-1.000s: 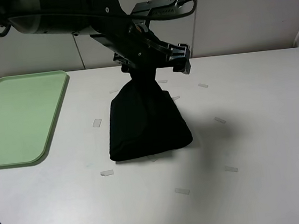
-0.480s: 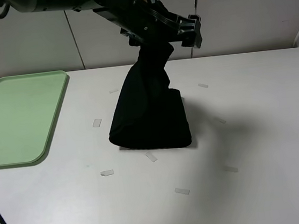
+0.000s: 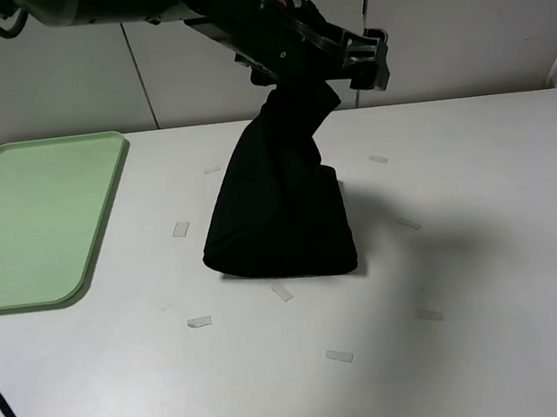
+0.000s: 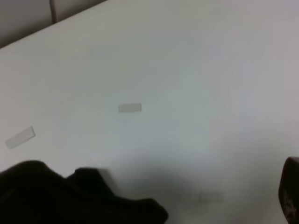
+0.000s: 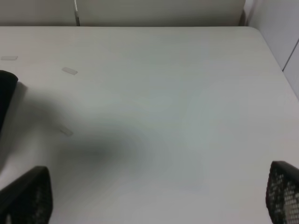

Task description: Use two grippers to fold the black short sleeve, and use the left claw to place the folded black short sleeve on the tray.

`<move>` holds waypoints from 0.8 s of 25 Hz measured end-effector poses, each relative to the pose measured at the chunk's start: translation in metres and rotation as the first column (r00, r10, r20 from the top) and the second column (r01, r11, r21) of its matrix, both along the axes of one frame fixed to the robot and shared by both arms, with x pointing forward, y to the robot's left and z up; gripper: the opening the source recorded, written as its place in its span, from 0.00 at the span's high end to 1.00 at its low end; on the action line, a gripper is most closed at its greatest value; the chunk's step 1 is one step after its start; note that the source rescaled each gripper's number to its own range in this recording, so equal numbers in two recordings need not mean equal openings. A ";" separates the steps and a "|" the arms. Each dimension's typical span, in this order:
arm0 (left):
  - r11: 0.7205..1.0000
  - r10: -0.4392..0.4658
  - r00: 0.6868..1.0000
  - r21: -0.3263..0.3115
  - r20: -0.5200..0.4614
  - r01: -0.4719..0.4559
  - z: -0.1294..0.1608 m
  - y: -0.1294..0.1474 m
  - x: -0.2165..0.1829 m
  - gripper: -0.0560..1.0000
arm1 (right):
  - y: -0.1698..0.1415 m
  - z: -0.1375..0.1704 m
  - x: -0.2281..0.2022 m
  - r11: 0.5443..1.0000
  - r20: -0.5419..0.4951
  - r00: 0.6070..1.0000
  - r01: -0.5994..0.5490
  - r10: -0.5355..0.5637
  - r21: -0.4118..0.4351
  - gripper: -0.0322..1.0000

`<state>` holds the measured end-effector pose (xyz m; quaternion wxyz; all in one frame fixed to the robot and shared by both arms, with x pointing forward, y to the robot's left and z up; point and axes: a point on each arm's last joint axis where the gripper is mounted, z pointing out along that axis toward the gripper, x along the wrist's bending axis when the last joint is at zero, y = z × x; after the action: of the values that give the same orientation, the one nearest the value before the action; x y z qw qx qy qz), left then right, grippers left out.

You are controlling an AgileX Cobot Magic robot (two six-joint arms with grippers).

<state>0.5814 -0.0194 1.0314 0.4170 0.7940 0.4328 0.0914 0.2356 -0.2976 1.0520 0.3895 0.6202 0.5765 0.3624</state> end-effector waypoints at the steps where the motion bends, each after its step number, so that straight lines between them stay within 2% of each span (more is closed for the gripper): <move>1: 1.000 -0.001 1.000 -0.005 0.006 0.001 0.002 -0.001 0.000 0.00 | 0.000 0.000 0.000 1.000 0.000 1.000 0.000 0.000 0.000 0.00; 10: 1.000 -0.010 1.000 -0.027 0.029 0.011 0.022 -0.001 -0.003 0.00 | 0.000 0.000 0.000 1.000 0.000 1.000 0.000 0.000 0.000 0.00; 16: 0.998 -0.032 0.998 0.050 -0.062 0.035 0.013 0.004 -0.008 0.00 | 0.000 0.000 0.000 1.000 0.000 1.000 0.000 0.000 0.000 0.00; 20: 0.990 -0.022 0.984 0.133 -0.174 0.045 0.005 0.020 -0.007 0.00 | 0.000 0.000 0.000 1.000 0.000 1.000 0.000 0.000 0.000 0.00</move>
<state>0.5739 0.0003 1.0365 0.3242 0.8328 0.4465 0.0447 0.2356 -0.2976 1.0520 0.3895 0.6202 0.5765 0.3624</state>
